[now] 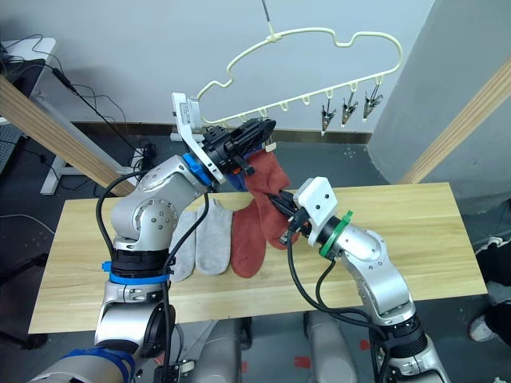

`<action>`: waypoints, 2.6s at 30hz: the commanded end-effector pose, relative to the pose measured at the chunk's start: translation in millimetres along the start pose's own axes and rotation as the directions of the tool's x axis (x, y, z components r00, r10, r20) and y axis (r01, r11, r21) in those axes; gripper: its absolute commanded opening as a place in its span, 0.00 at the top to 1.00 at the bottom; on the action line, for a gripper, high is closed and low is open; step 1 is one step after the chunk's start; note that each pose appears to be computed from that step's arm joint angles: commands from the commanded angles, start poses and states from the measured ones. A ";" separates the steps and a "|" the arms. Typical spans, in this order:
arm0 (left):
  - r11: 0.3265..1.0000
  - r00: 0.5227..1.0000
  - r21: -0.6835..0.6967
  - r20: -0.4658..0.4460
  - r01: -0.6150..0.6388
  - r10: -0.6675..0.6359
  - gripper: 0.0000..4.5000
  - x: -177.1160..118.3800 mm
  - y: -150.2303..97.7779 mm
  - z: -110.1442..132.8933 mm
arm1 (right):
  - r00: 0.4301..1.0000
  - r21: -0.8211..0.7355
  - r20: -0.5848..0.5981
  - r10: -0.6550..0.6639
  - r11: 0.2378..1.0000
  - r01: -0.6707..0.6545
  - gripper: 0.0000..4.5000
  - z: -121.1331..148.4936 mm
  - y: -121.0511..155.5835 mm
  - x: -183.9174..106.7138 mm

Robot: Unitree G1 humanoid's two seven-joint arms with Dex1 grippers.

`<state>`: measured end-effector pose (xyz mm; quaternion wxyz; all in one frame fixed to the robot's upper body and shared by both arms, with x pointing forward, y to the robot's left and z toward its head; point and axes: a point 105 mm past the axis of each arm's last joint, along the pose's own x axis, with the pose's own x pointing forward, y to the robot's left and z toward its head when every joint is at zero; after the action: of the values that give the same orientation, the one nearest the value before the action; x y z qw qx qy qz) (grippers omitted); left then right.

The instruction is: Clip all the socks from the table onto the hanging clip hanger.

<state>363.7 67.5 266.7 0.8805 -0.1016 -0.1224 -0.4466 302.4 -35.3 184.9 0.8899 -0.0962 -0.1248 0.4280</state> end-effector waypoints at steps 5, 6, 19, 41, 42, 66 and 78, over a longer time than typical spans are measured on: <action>0.998 0.996 0.036 0.060 0.060 -0.062 0.94 1.6 -13.2 18.3 | 0.998 -0.041 0.054 -0.018 0.999 0.020 1.00 10.8 -7.7 3.2; 0.998 0.996 0.034 0.058 0.059 -0.061 0.94 1.3 -12.9 18.1 | 0.998 -0.046 0.055 -0.023 0.999 0.026 1.00 10.7 -9.7 3.6; 0.998 0.998 0.034 0.047 0.050 -0.052 0.94 1.0 -12.2 17.3 | 0.996 -0.061 0.074 -0.038 0.997 0.043 1.00 11.7 -15.5 8.3; 0.996 1.000 0.084 -0.031 0.007 -0.004 0.12 -24.5 1.6 12.4 | 0.999 -0.066 0.047 -0.012 0.998 0.016 1.00 5.6 -12.1 10.3; 0.996 0.999 0.093 -0.041 0.011 -0.007 0.12 -27.2 1.4 11.5 | 0.999 -0.066 0.044 -0.012 0.998 0.015 1.00 4.9 -11.8 10.2; 0.987 0.993 0.153 -0.119 0.038 -0.020 0.12 -43.3 -4.0 -3.1 | 0.982 -0.032 -0.185 0.045 0.998 -0.052 1.00 -39.2 -0.5 -16.3; 0.985 0.994 0.165 -0.104 0.045 -0.028 0.12 -40.2 -6.3 -3.1 | 0.916 0.104 -0.397 0.052 0.995 -0.011 1.00 -80.1 7.9 -36.1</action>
<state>343.1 96.8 239.8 0.8886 -0.0147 -0.0855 -0.4503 304.8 -60.7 110.9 0.8934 -0.1429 0.0520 0.4227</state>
